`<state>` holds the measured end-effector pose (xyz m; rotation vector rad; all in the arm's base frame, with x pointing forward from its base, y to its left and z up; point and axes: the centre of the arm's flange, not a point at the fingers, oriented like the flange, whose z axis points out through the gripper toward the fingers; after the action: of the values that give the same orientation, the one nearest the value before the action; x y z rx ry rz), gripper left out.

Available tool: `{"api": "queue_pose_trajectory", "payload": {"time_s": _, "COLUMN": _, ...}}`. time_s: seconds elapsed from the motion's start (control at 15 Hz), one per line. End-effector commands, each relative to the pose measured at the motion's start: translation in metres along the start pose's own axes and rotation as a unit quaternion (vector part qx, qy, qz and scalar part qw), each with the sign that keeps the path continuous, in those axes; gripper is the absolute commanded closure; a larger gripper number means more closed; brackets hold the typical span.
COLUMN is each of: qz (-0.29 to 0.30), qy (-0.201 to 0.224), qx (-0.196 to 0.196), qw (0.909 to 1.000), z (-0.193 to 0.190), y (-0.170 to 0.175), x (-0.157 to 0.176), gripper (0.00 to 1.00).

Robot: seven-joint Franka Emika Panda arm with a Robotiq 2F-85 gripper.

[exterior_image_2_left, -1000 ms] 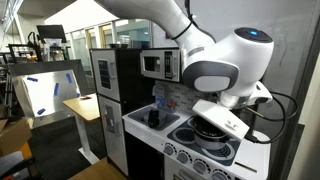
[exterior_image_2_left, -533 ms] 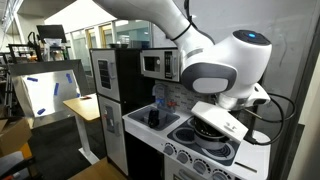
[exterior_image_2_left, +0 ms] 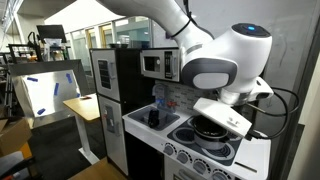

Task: Push the grey pot to the left side of the stove

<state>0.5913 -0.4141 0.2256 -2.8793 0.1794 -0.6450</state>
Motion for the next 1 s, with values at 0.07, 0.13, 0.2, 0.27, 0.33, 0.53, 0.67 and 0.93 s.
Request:
{"api": "queue_pose_trajectory", "payload": {"time_s": 0.07, "qz": -0.009, "qy": 0.031, "qx": -0.018, "qw": 0.9993, "z": -0.024, "y": -0.002, "x": 0.007, "gripper": 1.00}}
{"api": "queue_pose_trajectory", "payload": {"time_s": 0.13, "qz": -0.010, "qy": 0.034, "qx": -0.023, "qw": 0.9991, "z": -0.025, "y": 0.000, "x": 0.010, "gripper": 1.00}}
{"api": "queue_pose_trajectory", "payload": {"time_s": 0.2, "qz": -0.010, "qy": 0.035, "qx": -0.026, "qw": 0.9990, "z": -0.027, "y": 0.001, "x": 0.013, "gripper": 1.00}}
{"api": "queue_pose_trajectory", "payload": {"time_s": 0.27, "qz": -0.010, "qy": 0.038, "qx": -0.030, "qw": 0.9988, "z": -0.027, "y": 0.005, "x": 0.016, "gripper": 1.00}}
{"api": "queue_pose_trajectory", "payload": {"time_s": 0.33, "qz": -0.010, "qy": 0.040, "qx": -0.034, "qw": 0.9986, "z": -0.027, "y": 0.008, "x": 0.018, "gripper": 1.00}}
{"api": "queue_pose_trajectory", "payload": {"time_s": 0.53, "qz": -0.010, "qy": 0.047, "qx": -0.043, "qw": 0.9979, "z": -0.027, "y": 0.018, "x": 0.022, "gripper": 1.00}}
{"api": "queue_pose_trajectory", "payload": {"time_s": 0.67, "qz": -0.010, "qy": 0.051, "qx": -0.047, "qw": 0.9976, "z": -0.025, "y": 0.025, "x": 0.024, "gripper": 1.00}}
{"api": "queue_pose_trajectory", "payload": {"time_s": 0.93, "qz": -0.001, "qy": 0.046, "qx": -0.047, "qw": 0.9978, "z": -0.007, "y": 0.038, "x": 0.022, "gripper": 1.00}}
